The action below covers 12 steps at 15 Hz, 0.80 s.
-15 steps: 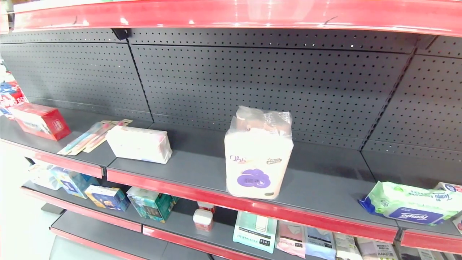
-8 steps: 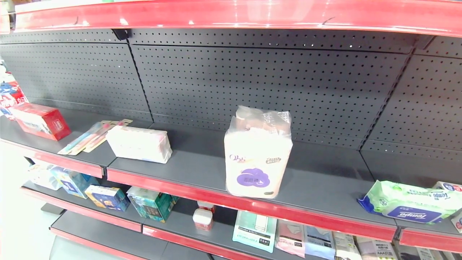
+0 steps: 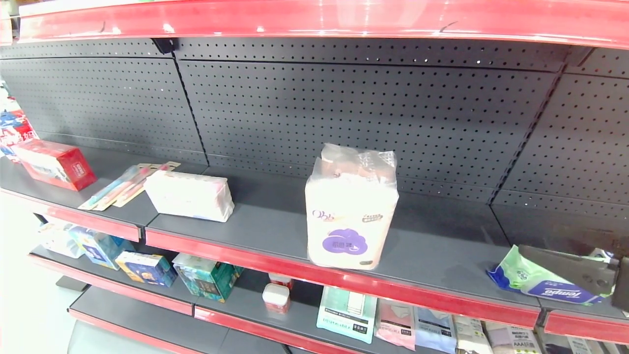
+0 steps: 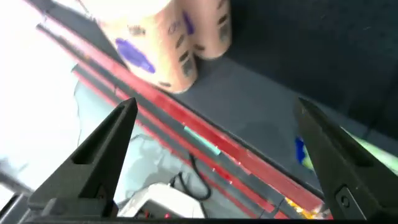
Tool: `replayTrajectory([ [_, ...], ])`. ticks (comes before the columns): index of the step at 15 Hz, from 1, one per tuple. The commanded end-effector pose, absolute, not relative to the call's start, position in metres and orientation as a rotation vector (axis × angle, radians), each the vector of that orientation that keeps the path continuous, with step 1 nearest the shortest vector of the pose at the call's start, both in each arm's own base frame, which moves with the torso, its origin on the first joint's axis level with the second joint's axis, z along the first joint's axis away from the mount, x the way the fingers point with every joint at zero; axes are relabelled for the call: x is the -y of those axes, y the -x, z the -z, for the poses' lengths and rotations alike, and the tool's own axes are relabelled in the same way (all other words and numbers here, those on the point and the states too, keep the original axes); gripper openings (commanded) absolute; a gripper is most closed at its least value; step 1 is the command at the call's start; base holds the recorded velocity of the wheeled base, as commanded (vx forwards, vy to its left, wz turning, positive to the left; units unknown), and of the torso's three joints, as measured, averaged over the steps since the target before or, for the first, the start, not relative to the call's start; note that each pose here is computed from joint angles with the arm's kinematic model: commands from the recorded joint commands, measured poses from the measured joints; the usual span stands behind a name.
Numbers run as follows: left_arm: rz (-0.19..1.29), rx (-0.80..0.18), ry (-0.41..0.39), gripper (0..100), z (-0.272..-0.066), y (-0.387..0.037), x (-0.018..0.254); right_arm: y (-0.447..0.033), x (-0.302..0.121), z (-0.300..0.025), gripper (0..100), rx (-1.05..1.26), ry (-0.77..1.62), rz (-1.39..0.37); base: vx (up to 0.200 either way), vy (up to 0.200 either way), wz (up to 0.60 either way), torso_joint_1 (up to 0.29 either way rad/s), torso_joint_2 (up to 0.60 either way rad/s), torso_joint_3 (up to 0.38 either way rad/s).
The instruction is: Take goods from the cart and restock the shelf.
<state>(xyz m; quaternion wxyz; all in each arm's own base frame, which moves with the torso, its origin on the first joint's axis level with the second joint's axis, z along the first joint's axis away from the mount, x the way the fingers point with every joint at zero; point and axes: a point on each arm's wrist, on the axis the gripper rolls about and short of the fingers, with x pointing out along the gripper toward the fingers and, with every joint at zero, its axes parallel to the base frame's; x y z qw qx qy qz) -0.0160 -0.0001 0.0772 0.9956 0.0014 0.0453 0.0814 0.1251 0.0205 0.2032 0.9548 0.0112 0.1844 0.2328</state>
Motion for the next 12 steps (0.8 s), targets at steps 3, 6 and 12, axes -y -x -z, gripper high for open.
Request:
replayTrajectory([
  [3,-0.164,-0.093,-0.003,100,-0.077,0.016,0.000,-0.131,-0.030,-0.191,100,-0.416,0.036,-0.575,0.000,0.000,0.00,0.000,0.00,0.000],
  [6,-0.164,-0.093,-0.003,100,-0.077,0.016,0.000,-0.166,-0.048,-0.181,100,-0.517,0.041,-0.638,0.000,0.000,0.00,0.000,0.00,0.000],
  [12,-0.164,-0.093,-0.003,100,-0.077,0.016,0.000,-0.243,-0.091,-0.145,100,-0.627,0.019,-0.716,0.000,0.000,0.00,0.000,0.00,0.000],
])
